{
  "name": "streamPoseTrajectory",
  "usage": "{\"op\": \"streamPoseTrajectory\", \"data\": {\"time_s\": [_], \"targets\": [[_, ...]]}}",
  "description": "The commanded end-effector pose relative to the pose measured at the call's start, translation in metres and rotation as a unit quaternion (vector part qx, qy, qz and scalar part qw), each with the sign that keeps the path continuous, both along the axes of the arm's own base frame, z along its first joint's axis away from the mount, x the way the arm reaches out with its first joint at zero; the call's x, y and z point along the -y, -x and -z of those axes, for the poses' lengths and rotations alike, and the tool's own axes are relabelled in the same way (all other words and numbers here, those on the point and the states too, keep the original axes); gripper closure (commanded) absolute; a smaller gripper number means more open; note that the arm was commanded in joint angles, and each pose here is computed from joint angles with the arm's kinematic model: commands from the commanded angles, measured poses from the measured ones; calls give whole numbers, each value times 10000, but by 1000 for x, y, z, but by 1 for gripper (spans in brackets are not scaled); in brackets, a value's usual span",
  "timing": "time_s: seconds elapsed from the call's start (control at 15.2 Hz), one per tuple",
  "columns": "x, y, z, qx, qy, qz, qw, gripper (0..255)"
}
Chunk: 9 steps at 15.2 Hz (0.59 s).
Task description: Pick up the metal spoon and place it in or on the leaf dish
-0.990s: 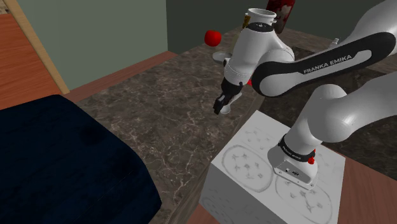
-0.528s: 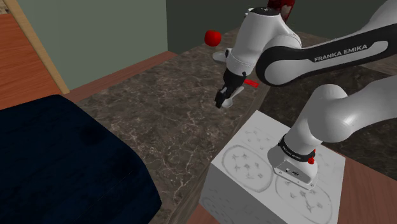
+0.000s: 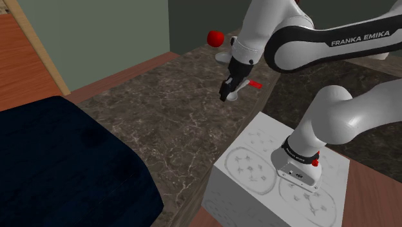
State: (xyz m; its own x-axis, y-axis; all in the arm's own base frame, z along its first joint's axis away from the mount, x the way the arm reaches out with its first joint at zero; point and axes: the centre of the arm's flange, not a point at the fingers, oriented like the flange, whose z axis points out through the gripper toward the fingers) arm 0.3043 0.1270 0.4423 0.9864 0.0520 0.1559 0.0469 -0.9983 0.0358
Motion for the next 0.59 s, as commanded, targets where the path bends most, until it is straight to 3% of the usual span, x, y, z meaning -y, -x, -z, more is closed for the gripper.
{"op": "streamPoseTrajectory", "data": {"time_s": [0.0,0.53], "targets": [[0,1,-11,-3,1,1,10000,255],[74,-54,-14,-3,1,1,10000,255]]}}
